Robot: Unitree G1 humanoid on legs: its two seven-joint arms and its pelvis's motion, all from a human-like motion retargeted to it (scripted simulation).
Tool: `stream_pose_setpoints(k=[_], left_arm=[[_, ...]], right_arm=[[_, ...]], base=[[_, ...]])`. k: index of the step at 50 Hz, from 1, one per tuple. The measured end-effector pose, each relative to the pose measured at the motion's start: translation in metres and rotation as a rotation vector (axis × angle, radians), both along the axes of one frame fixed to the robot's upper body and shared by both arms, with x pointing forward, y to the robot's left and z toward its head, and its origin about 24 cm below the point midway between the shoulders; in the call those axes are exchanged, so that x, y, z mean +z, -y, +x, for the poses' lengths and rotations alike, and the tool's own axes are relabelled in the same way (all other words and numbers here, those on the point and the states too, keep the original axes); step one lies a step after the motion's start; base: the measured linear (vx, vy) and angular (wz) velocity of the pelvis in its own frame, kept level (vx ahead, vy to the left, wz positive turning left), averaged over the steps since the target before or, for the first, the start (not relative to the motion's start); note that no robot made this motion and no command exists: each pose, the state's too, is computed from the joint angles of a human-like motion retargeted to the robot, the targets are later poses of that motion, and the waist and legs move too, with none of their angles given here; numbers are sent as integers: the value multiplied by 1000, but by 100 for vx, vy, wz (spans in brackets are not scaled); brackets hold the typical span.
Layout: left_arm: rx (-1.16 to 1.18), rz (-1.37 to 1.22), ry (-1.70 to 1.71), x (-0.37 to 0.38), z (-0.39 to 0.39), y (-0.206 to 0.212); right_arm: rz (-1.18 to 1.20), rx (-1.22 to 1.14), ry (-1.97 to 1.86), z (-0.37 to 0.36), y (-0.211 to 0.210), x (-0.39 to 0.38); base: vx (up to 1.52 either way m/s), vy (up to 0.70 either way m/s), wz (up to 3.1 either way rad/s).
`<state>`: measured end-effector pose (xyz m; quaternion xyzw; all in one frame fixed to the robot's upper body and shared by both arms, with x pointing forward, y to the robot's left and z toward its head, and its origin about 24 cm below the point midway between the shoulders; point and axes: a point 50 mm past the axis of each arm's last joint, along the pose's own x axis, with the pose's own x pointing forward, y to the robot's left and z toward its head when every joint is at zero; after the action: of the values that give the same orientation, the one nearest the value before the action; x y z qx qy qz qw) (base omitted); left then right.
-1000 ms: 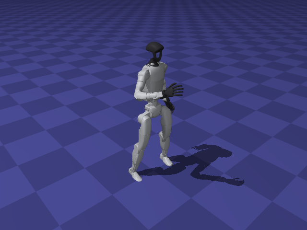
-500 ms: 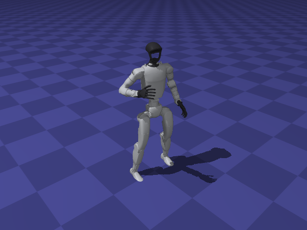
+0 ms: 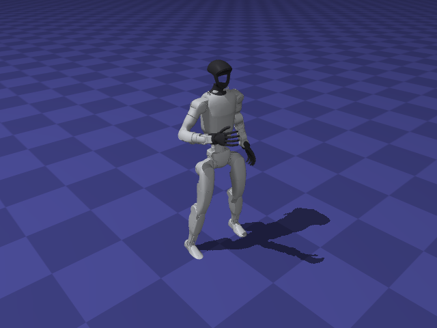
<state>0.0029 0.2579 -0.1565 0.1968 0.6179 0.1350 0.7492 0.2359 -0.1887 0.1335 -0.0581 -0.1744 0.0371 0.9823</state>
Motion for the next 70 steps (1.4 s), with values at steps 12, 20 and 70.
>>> stream_pose_setpoints(k=[12,20,70], left_arm=[[36,-35,-10,-1,-4,0],[33,-33,17,-1,10,-3],[90,31,9,3,-14,-7]], right_arm=[[59,-106,-44,89,6,15],[690,-289,-232,141,53,10],[764,42,-125,-62,23,-35]], base=[[-1,-1,32],[0,-2,36],[1,0,-11]])
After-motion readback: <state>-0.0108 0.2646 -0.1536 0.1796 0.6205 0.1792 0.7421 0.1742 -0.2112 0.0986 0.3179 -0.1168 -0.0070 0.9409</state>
